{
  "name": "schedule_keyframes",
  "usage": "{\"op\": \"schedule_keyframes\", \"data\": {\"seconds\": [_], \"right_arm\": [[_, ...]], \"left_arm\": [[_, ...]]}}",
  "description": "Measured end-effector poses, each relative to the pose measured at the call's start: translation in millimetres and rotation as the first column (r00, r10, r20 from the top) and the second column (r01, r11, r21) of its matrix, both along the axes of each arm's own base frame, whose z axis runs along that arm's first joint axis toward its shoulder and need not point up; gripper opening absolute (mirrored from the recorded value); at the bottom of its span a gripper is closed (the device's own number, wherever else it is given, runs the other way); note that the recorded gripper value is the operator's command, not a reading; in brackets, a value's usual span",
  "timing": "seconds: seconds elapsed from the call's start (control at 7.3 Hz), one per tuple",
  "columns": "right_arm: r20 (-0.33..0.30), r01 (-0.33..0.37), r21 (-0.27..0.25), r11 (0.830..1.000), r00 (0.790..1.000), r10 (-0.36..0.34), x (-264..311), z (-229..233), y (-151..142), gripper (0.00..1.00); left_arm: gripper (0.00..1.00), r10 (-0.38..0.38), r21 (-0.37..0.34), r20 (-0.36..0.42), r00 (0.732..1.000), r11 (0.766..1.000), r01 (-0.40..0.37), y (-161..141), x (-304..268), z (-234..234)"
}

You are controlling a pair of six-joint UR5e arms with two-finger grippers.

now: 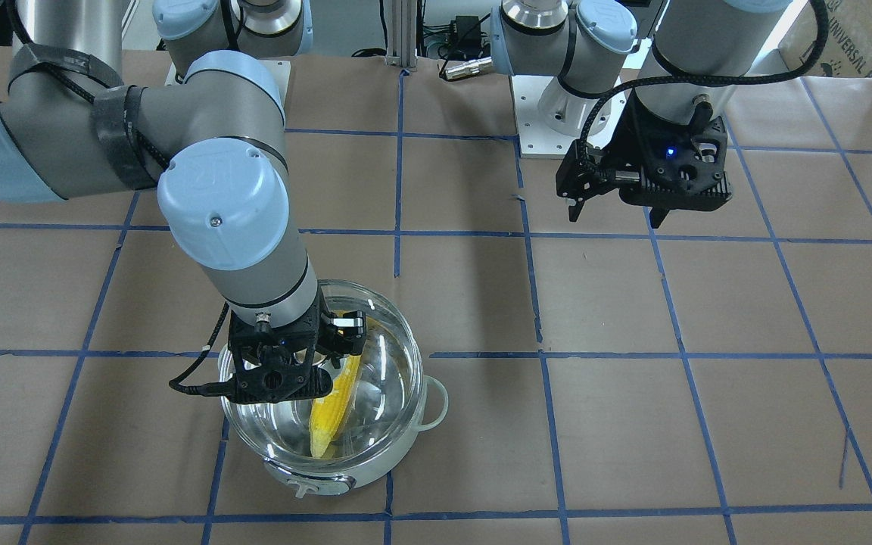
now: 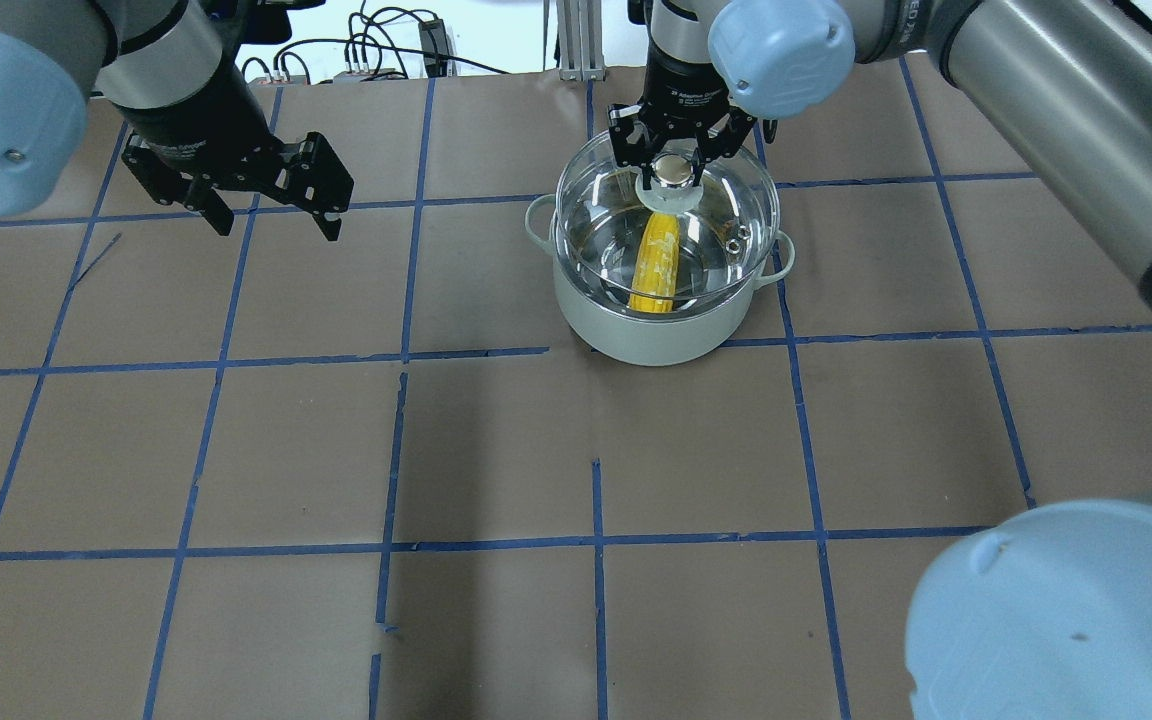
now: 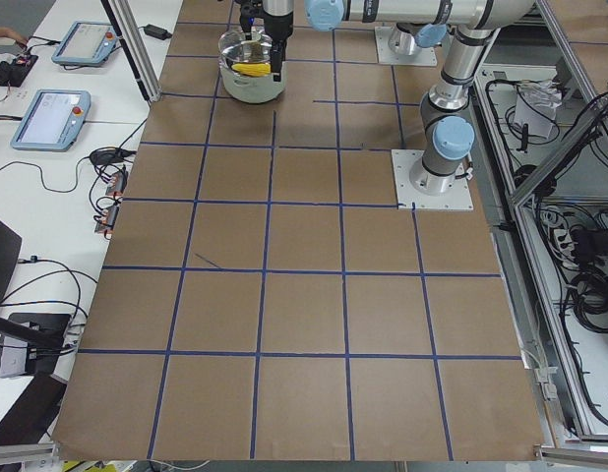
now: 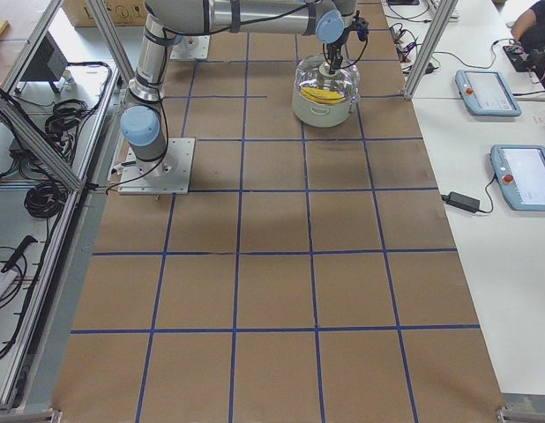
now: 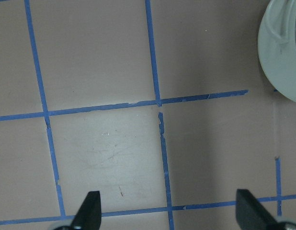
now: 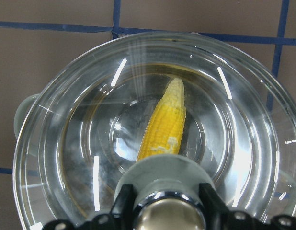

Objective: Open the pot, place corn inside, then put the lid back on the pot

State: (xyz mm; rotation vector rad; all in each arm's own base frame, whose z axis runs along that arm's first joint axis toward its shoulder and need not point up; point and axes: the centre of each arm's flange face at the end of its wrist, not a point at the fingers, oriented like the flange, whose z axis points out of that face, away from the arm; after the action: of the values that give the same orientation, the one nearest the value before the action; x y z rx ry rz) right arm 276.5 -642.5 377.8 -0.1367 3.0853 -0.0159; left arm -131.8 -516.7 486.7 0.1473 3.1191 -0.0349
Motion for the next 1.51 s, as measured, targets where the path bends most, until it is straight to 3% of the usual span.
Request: {"op": "schedule_keyframes", "data": {"seconds": [0.27,0.68,1.1,1.37,1.51], "right_arm": [[-0.002,-0.001,-0.004,1.0,1.0,0.001,3.8,-9.3,-4.0,0.23],[-0.009,0.006,-0.011,1.0,1.0,-0.006,3.9,-12.5,-6.0,0.23],[-0.012,0.006,-0.005,1.0,1.0,-0.006,4.6,-20.3,-8.6,0.25],[-0.013,0.007,-0.008,1.0,1.0,-0.007,4.8,-23.0,-10.2,0.71],[-0.014,0.007,-0.017,1.0,1.0,-0.007,4.9,-23.1,-11.5,0.73]], "left_arm": [[1.0,0.002,-0.008,-0.008,1.0,1.0,-0.002,-8.1,1.1,9.4],[1.0,0.008,0.049,-0.005,1.0,0.999,-0.008,-13.5,5.5,21.8],[1.0,0.006,0.056,-0.01,1.0,0.998,-0.005,-15.1,19.6,22.4],[1.0,0.005,0.059,-0.01,1.0,0.998,-0.004,-18.5,18.7,18.8],[1.0,0.004,0.059,-0.009,1.0,0.998,-0.003,-19.3,18.5,18.0]]}}
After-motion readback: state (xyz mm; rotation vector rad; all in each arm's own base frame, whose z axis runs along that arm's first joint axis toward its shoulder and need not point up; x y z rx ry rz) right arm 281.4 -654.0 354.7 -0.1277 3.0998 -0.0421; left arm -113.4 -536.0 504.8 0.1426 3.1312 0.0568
